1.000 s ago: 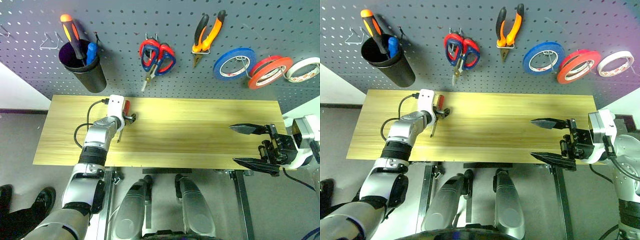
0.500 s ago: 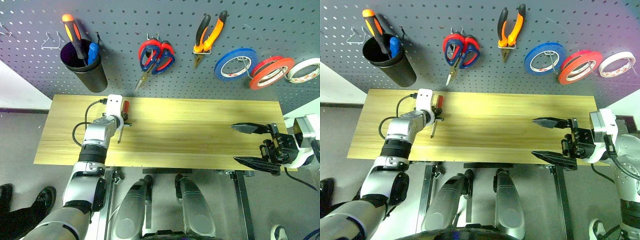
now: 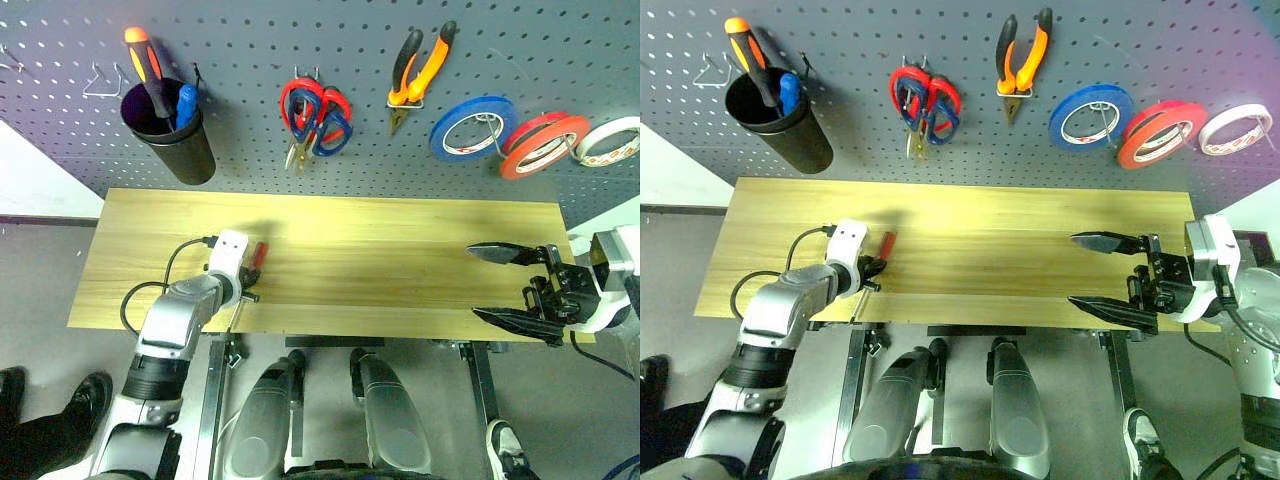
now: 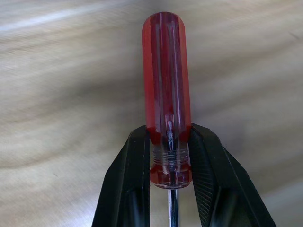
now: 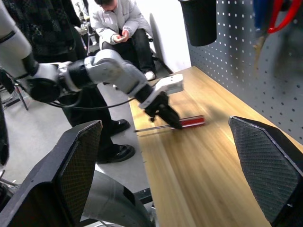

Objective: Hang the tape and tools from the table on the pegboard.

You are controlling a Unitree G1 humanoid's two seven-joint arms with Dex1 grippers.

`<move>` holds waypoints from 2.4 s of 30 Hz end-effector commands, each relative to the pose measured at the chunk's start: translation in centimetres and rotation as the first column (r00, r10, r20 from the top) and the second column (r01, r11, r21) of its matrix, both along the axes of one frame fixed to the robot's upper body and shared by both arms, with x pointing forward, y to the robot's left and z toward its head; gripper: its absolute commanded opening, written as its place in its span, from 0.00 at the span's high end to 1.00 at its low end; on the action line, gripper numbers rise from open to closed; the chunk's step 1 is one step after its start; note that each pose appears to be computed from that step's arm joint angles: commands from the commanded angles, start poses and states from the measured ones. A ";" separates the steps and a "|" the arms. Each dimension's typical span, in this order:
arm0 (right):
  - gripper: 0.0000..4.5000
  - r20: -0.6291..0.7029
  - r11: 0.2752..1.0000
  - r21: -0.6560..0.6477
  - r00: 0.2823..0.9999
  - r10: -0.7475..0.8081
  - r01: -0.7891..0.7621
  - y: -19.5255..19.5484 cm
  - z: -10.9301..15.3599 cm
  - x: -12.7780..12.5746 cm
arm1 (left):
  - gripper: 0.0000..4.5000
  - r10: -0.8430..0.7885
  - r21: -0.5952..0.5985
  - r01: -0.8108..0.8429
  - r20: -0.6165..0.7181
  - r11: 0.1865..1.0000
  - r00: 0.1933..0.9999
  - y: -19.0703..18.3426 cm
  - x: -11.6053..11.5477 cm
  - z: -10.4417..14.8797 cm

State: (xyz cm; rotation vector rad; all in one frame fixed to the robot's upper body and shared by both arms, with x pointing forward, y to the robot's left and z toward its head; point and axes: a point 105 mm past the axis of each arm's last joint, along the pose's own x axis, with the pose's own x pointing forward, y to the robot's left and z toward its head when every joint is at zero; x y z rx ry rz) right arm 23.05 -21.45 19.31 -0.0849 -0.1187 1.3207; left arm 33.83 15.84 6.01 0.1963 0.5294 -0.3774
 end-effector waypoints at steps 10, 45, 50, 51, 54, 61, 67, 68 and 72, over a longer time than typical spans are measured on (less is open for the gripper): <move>0.00 0.039 0.999 0.033 0.999 -0.034 0.033 -1.7 0.2 1.1 | 0.82 -0.369 0.177 0.324 0.471 0.929 0.801 -3.2 -2.6 8.9; 0.00 0.145 0.984 0.177 0.989 -0.010 -0.016 -2.3 2.7 1.9 | 0.82 -0.332 0.296 0.155 0.888 0.942 0.319 -3.6 -0.9 28.7; 0.00 0.133 0.982 0.188 0.991 -0.009 -0.016 -2.4 2.7 2.0 | 0.82 -0.282 0.257 0.123 0.919 0.959 0.275 -3.5 -0.2 31.6; 0.00 0.131 0.983 0.185 0.991 -0.011 -0.013 -2.4 2.6 2.1 | 0.82 -0.272 0.248 0.122 0.924 0.961 0.269 -3.5 -0.2 32.0; 0.00 0.127 0.984 0.177 0.992 -0.012 -0.010 -2.4 2.4 2.0 | 0.82 -0.260 0.233 0.129 0.929 0.964 0.264 -3.6 -0.1 32.4; 0.00 0.115 0.986 0.169 0.993 -0.026 0.006 -2.8 2.2 2.1 | 0.82 -0.221 0.181 0.166 0.938 0.969 0.267 -4.1 -0.3 33.7; 0.00 0.105 0.987 0.163 0.994 -0.032 0.015 -2.9 1.8 2.5 | 0.82 -0.187 0.148 0.158 0.945 0.976 0.269 -3.6 -0.8 35.1; 0.00 0.104 0.987 0.162 0.994 -0.034 0.017 -3.0 1.8 2.6 | 0.82 -0.186 0.149 0.154 0.945 0.977 0.268 -3.5 -1.0 35.2; 0.00 0.099 0.988 0.156 0.995 -0.033 0.017 -3.1 1.6 2.9 | 0.82 -0.188 0.152 0.138 0.932 0.979 0.309 -2.9 -1.1 34.0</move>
